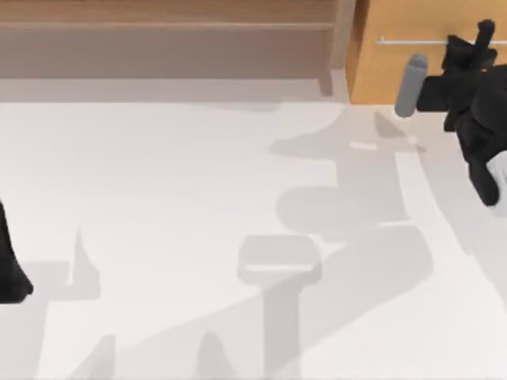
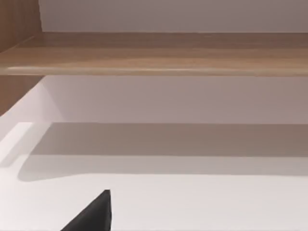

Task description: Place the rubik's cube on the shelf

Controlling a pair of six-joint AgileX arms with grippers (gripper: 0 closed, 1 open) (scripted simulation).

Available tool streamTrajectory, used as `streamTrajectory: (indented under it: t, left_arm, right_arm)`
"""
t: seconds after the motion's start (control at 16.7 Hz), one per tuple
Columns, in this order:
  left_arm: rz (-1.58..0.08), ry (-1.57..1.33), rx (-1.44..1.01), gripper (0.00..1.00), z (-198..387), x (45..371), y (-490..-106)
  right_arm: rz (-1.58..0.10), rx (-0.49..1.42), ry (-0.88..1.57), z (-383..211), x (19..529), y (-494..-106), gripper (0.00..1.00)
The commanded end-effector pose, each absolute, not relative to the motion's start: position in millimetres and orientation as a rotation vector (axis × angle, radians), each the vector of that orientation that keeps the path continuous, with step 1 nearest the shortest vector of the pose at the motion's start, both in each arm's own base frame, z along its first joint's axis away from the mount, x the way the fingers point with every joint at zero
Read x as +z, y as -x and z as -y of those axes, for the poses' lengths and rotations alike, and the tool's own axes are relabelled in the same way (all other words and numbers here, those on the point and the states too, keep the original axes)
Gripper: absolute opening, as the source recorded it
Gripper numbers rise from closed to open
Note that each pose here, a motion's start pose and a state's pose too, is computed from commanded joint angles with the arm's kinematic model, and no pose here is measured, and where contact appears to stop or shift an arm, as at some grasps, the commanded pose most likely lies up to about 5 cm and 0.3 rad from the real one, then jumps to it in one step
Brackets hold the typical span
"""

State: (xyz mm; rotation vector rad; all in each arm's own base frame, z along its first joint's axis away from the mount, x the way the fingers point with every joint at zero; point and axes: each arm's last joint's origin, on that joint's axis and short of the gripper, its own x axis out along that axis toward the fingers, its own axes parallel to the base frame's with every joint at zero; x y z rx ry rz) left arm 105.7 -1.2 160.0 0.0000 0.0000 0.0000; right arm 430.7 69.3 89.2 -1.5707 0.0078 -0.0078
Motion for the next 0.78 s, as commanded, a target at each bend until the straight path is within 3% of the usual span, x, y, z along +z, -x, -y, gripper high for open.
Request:
streamTrajectory:
  t: [0.24, 0.78]
  left_arm:
    - [0.0, 0.0, 0.0, 1.0, 1.2, 160.0, -105.7]
    - [0.0, 0.0, 0.0, 1.0, 1.2, 160.0, -105.7]
  right_arm:
    - [-0.008, -0.004, 1.57, -70.6, 89.0, -426.7, 0.0]
    - [-0.01, -0.002, 1.569, -71.0, 88.1, -367.0, 0.0]
